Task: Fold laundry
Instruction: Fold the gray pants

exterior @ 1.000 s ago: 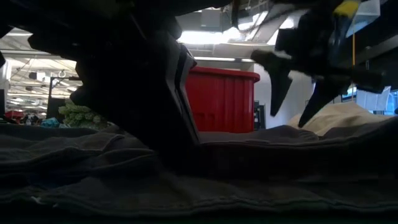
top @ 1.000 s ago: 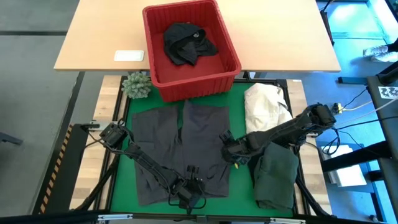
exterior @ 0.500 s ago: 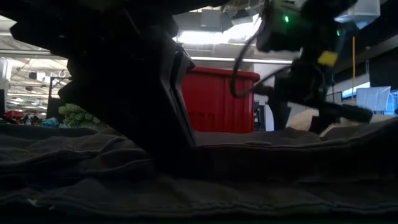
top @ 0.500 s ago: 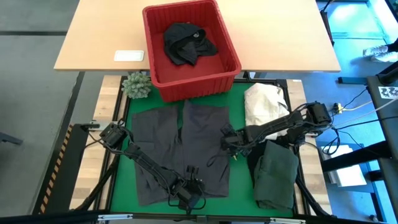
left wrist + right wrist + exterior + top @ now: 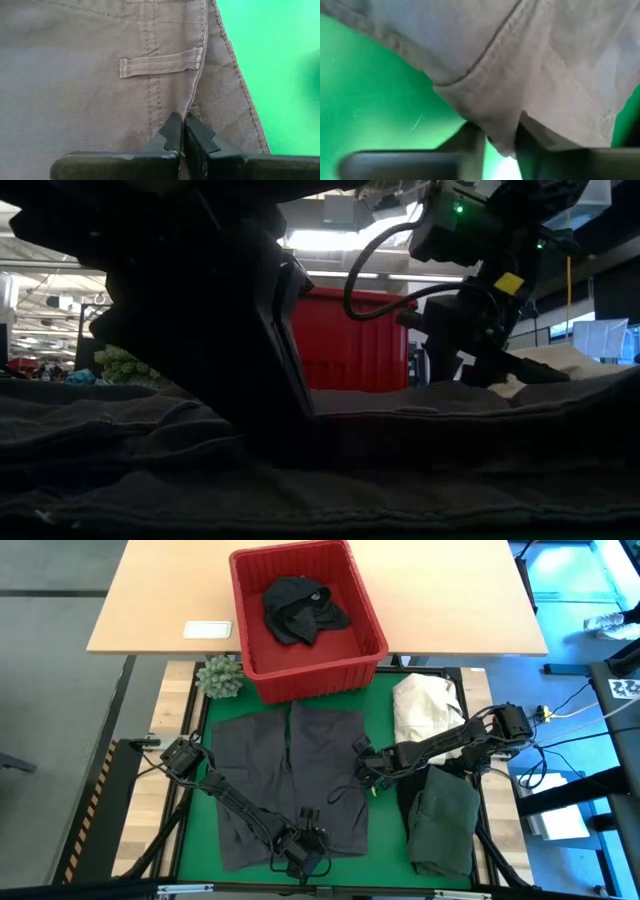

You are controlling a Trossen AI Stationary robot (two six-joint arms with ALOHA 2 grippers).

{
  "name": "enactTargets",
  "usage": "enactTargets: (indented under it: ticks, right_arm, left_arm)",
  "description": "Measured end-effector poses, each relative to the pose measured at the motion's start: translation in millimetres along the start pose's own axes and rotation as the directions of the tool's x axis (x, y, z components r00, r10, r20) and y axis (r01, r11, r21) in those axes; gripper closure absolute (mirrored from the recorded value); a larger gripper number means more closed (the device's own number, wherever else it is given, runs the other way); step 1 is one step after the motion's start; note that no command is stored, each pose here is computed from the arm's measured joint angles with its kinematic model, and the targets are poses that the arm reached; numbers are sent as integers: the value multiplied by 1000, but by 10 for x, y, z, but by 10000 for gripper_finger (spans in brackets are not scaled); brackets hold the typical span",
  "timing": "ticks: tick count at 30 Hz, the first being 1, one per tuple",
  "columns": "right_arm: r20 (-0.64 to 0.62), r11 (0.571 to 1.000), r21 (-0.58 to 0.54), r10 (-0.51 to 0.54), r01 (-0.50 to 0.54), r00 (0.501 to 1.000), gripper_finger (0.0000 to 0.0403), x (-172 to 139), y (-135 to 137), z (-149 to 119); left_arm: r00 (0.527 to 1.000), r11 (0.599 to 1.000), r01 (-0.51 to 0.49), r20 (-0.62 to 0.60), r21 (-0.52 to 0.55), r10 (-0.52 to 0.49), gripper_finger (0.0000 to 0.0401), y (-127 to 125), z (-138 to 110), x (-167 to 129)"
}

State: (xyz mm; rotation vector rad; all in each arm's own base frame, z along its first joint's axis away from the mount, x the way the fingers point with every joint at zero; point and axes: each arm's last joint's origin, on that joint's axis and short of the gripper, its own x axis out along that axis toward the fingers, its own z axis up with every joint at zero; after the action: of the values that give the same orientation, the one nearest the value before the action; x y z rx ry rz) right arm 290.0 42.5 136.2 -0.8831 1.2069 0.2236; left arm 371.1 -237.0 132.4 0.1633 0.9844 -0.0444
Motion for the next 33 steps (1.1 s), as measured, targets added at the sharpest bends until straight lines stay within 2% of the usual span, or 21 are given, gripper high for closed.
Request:
enactTargets:
  ticks: [2,3,9,13,21,24,29,33]
  right_arm:
    - [2,1000,3,4,-4,1000,370,0,1,0]
    - [1,1000,8,5,-5,1000,373,0,2,-1]
    - [-5,997,81,10,-10,1000,363,-11,8,-6]
    - [-3,994,109,13,-12,1000,371,-80,-6,-28]
    - [143,977,202,-98,68,985,371,-447,-177,-29]
    - [248,965,248,-152,89,957,371,-609,-260,-6]
    - [447,952,297,-213,80,869,371,-799,-378,83]
    - [524,950,296,-246,96,815,371,-871,-444,149]
  left_arm:
    - [1000,1000,6,2,0,-6,401,-8,16,-12]
    - [1000,1000,10,4,-1,-10,401,-14,31,-22]
    - [1000,1000,21,9,2,-21,401,-50,147,-119]
    - [1000,1000,16,19,9,-16,401,-94,223,-205]
    - [995,999,-33,92,-6,33,401,-216,299,-486]
    - [993,999,-40,110,-19,41,401,-269,289,-555]
    - [993,999,-30,109,-39,34,401,-333,256,-583]
    - [993,998,-40,107,-49,45,401,-369,226,-601]
